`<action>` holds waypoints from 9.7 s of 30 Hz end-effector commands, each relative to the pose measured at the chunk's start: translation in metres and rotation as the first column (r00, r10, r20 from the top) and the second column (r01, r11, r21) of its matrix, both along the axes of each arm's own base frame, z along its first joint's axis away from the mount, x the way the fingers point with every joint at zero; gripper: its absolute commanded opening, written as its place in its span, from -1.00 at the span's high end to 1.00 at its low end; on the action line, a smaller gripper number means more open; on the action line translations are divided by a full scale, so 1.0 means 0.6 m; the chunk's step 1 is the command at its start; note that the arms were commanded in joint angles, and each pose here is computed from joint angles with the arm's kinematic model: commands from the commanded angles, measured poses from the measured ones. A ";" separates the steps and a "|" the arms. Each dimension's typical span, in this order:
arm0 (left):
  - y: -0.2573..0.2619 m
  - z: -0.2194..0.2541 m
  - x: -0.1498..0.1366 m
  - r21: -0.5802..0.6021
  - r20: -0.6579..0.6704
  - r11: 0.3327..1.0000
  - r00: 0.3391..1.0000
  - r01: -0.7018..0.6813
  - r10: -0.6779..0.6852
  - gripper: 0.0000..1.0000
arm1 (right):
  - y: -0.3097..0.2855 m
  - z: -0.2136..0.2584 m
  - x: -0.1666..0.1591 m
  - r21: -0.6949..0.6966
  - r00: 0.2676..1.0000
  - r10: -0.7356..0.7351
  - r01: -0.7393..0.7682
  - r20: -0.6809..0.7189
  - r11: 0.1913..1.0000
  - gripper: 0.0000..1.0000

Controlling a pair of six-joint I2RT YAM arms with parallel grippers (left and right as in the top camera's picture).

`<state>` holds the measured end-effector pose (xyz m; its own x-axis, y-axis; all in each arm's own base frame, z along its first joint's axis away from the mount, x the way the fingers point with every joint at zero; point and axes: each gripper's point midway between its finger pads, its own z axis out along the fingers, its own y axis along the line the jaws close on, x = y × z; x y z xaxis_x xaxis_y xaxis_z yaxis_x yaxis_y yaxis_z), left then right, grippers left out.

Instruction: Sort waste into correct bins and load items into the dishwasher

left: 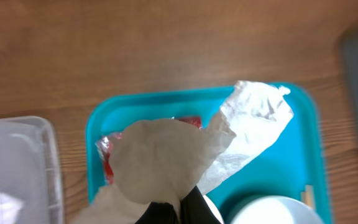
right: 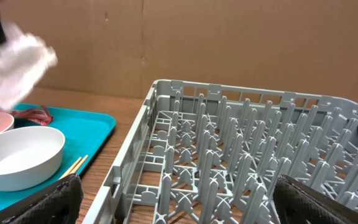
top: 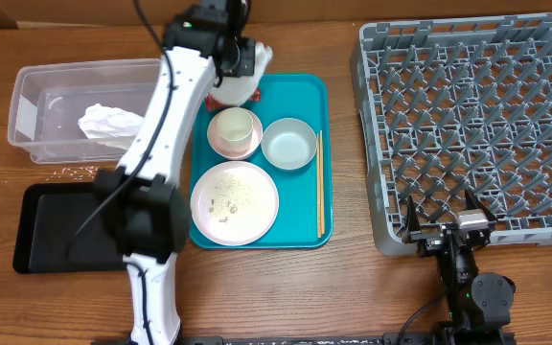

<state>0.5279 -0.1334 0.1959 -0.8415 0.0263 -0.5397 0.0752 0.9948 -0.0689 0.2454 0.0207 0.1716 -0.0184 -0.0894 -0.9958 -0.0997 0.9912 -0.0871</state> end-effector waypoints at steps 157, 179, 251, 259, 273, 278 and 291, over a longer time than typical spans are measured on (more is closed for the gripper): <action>0.157 0.030 -0.049 -0.519 -0.254 0.847 0.967 -0.112 -0.027 0.78 | -0.003 -0.003 0.001 0.001 1.000 -0.009 0.009 0.003 1.000 -1.00; 0.188 0.095 -0.201 -0.048 -0.353 0.952 0.897 -0.301 0.266 0.86 | -0.003 -0.003 0.001 0.001 1.000 -0.009 0.009 0.003 1.000 -1.00; 0.433 0.099 -0.231 0.121 -0.228 0.570 0.536 -0.813 0.813 -1.00 | 0.096 0.329 -0.137 0.094 0.695 0.350 -0.514 0.629 0.852 -0.99; 0.433 0.099 -0.231 0.121 -0.228 0.570 0.536 -0.813 0.813 -1.00 | 0.136 0.408 -0.055 0.076 0.769 0.484 -0.561 0.418 0.824 -1.00; 0.433 0.099 -0.231 0.121 -0.228 0.570 0.536 -0.813 0.813 -1.00 | 0.247 0.432 0.166 0.372 0.673 0.691 -0.590 -0.265 0.717 -1.00; 0.432 0.099 -0.230 0.121 -0.228 0.572 0.538 -0.812 0.812 -1.00 | 0.313 0.414 0.170 0.591 0.450 0.853 -0.624 -0.264 0.512 -1.00; 0.433 0.099 -0.231 0.121 -0.228 0.570 0.536 -0.813 0.813 -1.00 | 0.389 0.162 0.267 0.380 0.590 0.420 -0.199 -0.689 0.903 -0.89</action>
<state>0.3914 0.1263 0.2520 -0.6112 -0.7268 -0.3135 -0.7724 0.6342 0.0355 0.3841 0.2617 0.2875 -0.8011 -0.0407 -0.5972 -0.4508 0.6973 0.5573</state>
